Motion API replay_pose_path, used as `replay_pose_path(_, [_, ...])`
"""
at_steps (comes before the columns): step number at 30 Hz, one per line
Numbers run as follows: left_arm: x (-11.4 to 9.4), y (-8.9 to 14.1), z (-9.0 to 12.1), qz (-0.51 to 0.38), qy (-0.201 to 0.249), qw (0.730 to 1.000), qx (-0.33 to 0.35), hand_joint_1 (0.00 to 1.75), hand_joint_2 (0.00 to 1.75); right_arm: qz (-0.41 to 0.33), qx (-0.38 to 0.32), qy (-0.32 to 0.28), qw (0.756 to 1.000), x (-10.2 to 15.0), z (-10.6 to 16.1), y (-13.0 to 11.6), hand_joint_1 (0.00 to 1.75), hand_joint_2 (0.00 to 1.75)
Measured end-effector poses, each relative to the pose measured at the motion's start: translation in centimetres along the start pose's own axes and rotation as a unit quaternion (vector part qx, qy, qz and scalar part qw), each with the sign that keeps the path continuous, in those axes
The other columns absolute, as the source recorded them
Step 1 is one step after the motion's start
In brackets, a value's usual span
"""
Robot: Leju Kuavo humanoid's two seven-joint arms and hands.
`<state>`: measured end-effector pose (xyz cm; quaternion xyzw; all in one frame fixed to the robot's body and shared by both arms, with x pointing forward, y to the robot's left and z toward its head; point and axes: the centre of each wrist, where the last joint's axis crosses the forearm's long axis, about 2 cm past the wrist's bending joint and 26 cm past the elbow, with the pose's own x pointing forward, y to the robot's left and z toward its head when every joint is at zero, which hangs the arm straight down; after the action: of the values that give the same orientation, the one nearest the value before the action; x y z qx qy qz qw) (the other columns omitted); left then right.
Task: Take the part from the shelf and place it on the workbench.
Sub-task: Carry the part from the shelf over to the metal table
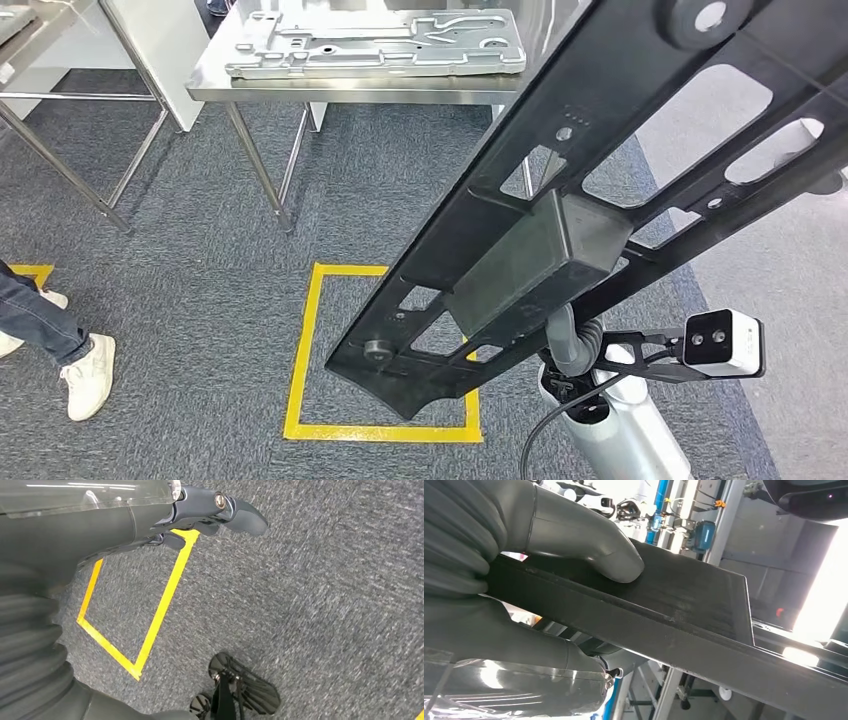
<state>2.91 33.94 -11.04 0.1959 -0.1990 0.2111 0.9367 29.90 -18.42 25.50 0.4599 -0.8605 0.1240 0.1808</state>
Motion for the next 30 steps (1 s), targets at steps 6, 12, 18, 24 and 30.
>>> replay_pose_path(6, [-0.09, 0.09, 0.01, -0.002, 0.001, 1.000, 0.001, 0.00, 1.75, 0.000, 0.000, 0.001, 1.000, -0.03, -0.13, 0.02, 1.75, 1.75])
replay_pose_path(12, [-0.08, 0.18, -0.01, -0.002, -0.003, 1.000, 0.002, 0.00, 1.75, 0.000, 0.000, -0.001, 1.000, -0.04, -0.13, 0.03, 1.75, 1.75])
replay_pose_path(18, [-0.08, 0.14, 0.00, -0.001, -0.004, 1.000, 0.004, 0.00, 1.75, 0.001, 0.001, -0.005, 1.000, -0.01, -0.14, 0.07, 1.75, 1.75])
replay_pose_path(24, [-0.11, 0.16, 0.00, -0.003, -0.005, 1.000, 0.004, 0.00, 1.75, 0.001, -0.002, -0.003, 1.000, -0.03, 0.14, 0.21, 1.75, 1.75])
replay_pose_path(30, [0.13, 0.08, -0.07, -0.007, -0.008, 1.000, 0.002, 0.00, 1.75, 0.004, 0.000, -0.007, 1.000, 0.13, -0.09, 0.22, 1.75, 1.75])
